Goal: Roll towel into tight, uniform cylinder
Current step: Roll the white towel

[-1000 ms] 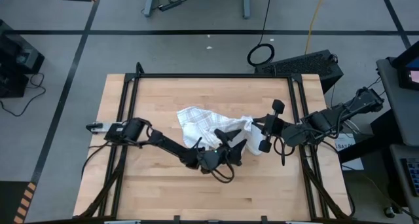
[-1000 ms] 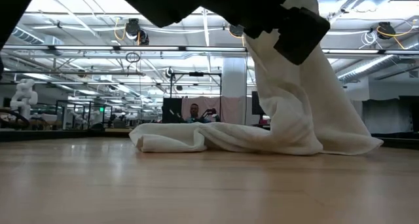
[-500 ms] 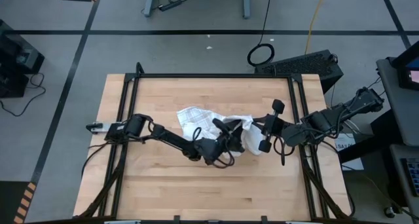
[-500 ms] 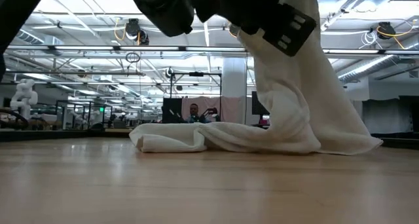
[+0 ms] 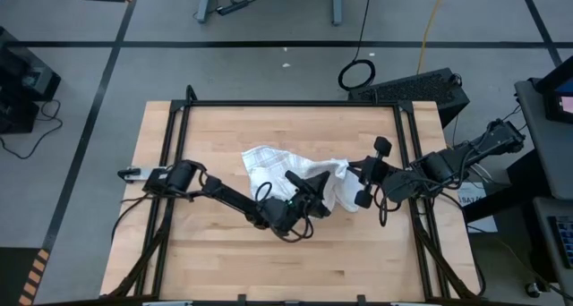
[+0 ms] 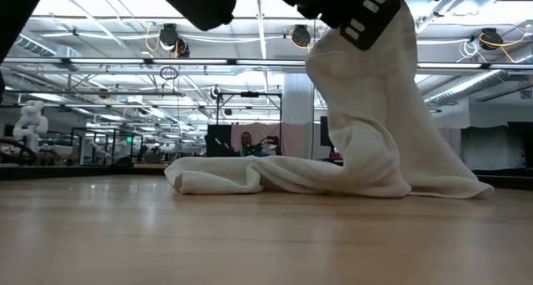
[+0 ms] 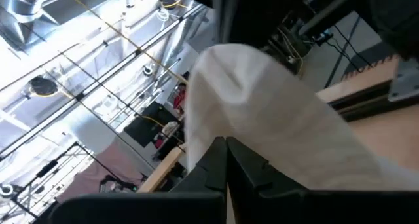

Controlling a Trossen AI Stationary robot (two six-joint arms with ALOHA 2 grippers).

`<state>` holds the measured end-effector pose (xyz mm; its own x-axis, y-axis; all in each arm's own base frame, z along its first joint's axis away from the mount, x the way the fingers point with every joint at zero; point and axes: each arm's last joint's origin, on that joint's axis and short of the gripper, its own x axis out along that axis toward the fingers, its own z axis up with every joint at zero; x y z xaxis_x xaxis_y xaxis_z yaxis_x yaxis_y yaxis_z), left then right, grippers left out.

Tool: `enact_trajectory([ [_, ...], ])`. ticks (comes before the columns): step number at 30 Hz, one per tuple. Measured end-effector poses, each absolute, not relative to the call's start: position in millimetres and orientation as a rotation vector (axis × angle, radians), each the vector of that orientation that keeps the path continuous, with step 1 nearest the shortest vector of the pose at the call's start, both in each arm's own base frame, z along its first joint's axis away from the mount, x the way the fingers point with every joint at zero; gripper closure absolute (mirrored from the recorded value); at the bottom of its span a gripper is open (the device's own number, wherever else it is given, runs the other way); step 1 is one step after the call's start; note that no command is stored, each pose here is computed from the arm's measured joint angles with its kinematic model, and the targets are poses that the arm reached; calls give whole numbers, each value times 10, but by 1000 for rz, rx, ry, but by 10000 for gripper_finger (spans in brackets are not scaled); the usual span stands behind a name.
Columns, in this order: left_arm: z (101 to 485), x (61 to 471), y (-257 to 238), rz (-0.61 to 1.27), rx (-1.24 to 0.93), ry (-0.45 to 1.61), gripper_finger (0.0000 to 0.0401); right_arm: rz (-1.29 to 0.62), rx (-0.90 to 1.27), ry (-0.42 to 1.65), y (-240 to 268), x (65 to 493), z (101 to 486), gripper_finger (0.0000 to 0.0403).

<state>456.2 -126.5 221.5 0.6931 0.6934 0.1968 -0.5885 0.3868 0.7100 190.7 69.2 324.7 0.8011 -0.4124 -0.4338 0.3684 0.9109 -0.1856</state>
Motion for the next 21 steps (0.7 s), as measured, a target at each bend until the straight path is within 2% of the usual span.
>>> enact_trajectory([
  [7, 2239, 4548, -1326, 787, 794, 121, 398, -420, -41, 440, 714, 1952, 3275, 387],
  [11, 2173, 4577, -1342, 730, 681, 91, 390, -417, -48, 418, 734, 1998, 3283, 387],
  [15, 2084, 4618, -1378, 591, 579, 52, 335, -416, -58, 401, 742, 2016, 3298, 387],
  [21, 2073, 4619, -1376, 596, 530, 52, 219, -436, -65, 392, 737, 2016, 3304, 387],
])
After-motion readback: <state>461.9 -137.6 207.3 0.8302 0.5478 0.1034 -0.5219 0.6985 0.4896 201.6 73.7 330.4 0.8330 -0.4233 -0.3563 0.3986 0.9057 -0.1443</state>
